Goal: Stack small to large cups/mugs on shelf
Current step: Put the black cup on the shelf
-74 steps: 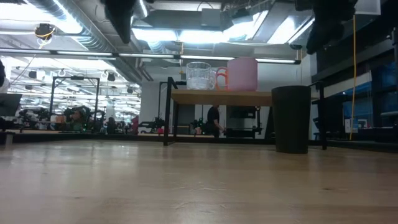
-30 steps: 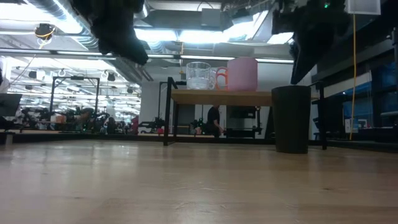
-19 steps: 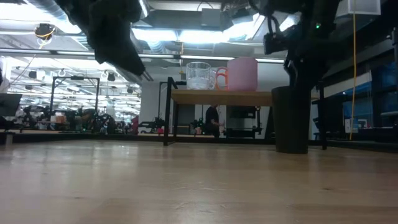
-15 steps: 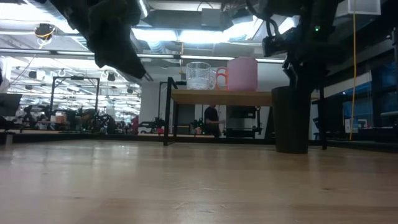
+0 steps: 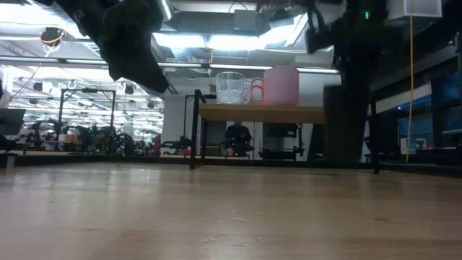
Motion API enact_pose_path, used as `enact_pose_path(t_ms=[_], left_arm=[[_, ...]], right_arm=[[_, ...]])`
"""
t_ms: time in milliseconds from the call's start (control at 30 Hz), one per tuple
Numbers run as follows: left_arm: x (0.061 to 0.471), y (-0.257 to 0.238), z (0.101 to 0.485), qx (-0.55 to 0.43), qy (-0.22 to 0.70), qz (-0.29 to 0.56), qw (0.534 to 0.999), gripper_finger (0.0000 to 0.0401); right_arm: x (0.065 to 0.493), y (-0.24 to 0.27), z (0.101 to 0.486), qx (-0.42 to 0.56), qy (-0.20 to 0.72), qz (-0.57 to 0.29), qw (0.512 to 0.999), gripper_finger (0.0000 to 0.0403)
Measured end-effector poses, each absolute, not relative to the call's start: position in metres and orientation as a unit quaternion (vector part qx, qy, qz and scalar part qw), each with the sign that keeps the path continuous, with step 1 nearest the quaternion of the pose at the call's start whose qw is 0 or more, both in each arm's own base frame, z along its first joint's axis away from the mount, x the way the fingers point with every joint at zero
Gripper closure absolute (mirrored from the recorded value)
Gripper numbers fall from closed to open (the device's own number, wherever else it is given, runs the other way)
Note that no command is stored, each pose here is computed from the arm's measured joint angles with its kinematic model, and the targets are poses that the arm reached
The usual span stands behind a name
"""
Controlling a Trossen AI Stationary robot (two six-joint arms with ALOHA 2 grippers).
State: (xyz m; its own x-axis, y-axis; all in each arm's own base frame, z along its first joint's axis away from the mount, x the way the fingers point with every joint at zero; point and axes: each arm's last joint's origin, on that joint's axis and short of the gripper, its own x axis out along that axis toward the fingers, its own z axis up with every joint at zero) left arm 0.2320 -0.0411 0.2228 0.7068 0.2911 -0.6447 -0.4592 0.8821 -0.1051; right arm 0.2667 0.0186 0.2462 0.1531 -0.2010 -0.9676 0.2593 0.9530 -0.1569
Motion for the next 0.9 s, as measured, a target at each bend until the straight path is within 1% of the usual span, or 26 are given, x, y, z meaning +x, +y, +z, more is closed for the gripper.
enact_pose_path(t_ms=[100, 200, 333, 467, 600, 700, 800, 900], left_arm=[[0.232, -0.041, 0.223, -0.130, 0.323, 0.205, 0.915, 0.0316], [0.232, -0.041, 0.223, -0.130, 0.324, 0.205, 0.915, 0.0316], [0.232, -0.041, 0.223, -0.130, 0.324, 0.205, 0.914, 0.0316], [0.232, -0.041, 0.223, -0.130, 0.324, 0.205, 0.914, 0.0316], [0.232, -0.041, 0.223, -0.128, 0.324, 0.205, 0.915, 0.0316], [0.232, -0.041, 0.223, -0.128, 0.324, 0.205, 0.915, 0.0316], [0.232, -0.041, 0.223, -0.128, 0.324, 0.205, 0.915, 0.0316], [0.232, -0.041, 0.223, -0.128, 0.324, 0.205, 0.915, 0.0316]], right_arm=[[0.266, 0.019, 0.280, 0.007, 0.636, -0.158, 0.755, 0.0395], [0.263, 0.016, 0.321, -0.024, 0.619, -0.191, 0.761, 0.0395], [0.255, 0.006, 0.372, -0.054, 0.566, -0.269, 0.778, 0.0397], [0.247, -0.013, 0.410, -0.050, 0.517, -0.311, 0.796, 0.0397], [0.238, -0.046, 0.435, -0.046, 0.487, -0.359, 0.795, 0.0397], [0.229, -0.077, 0.447, -0.023, 0.472, -0.389, 0.791, 0.0397], [0.220, -0.109, 0.454, 0.020, 0.460, -0.381, 0.801, 0.0397], [0.213, -0.139, 0.450, 0.066, 0.463, -0.366, 0.804, 0.0397]])
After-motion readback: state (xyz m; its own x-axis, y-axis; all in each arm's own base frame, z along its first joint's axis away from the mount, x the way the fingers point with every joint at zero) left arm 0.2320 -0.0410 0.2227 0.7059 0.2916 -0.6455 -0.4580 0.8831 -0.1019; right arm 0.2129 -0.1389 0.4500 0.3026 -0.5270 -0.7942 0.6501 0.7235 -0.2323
